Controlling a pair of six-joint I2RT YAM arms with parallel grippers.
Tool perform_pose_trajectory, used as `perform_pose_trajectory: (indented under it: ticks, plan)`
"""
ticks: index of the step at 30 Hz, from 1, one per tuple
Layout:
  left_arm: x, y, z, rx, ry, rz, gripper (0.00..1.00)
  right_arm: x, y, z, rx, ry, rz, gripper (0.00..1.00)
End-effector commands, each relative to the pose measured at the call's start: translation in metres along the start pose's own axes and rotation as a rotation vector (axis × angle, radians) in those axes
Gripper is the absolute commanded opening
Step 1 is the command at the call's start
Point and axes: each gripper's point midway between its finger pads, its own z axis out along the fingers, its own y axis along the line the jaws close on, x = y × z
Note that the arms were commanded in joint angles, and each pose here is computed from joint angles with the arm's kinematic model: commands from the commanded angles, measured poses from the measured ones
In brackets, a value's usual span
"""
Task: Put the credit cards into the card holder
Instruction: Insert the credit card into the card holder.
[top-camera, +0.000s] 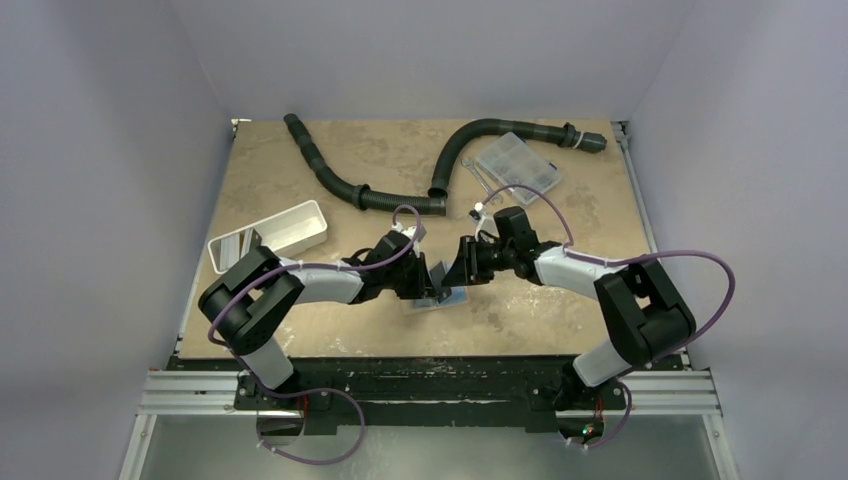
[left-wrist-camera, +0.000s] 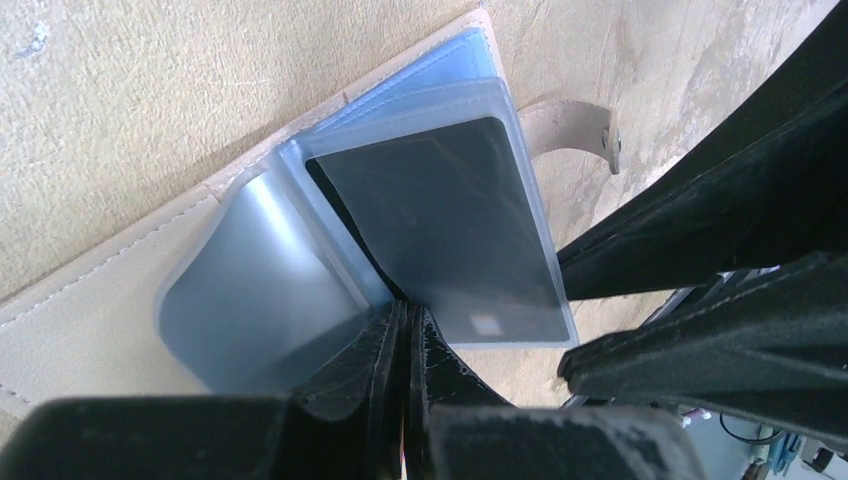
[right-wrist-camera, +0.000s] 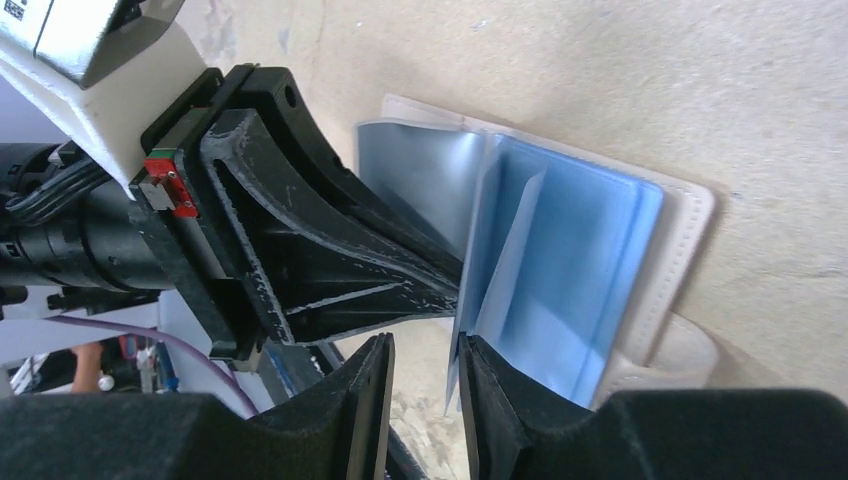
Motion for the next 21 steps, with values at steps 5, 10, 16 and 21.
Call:
perform_pose_trajectory:
  ticks: [5, 10, 16, 21]
  plan:
    - [0.005, 0.017, -0.01, -0.076, -0.018, 0.014, 0.09, 0.006, 0.024, 0.01, -0.111, 0.03, 0.002, 0.39]
    - [-0.002, 0.009, -0.028, -0.066, -0.056, 0.025, 0.26, 0.006, 0.024, 0.014, -0.104, 0.038, -0.006, 0.39]
    - [-0.017, -0.004, -0.065, -0.057, -0.125, 0.036, 0.42, 0.005, 0.03, 0.023, -0.111, 0.066, -0.033, 0.41]
    - [-0.029, 0.007, -0.101, -0.114, -0.191, 0.008, 0.45, -0.003, 0.042, 0.032, -0.088, 0.068, -0.095, 0.46]
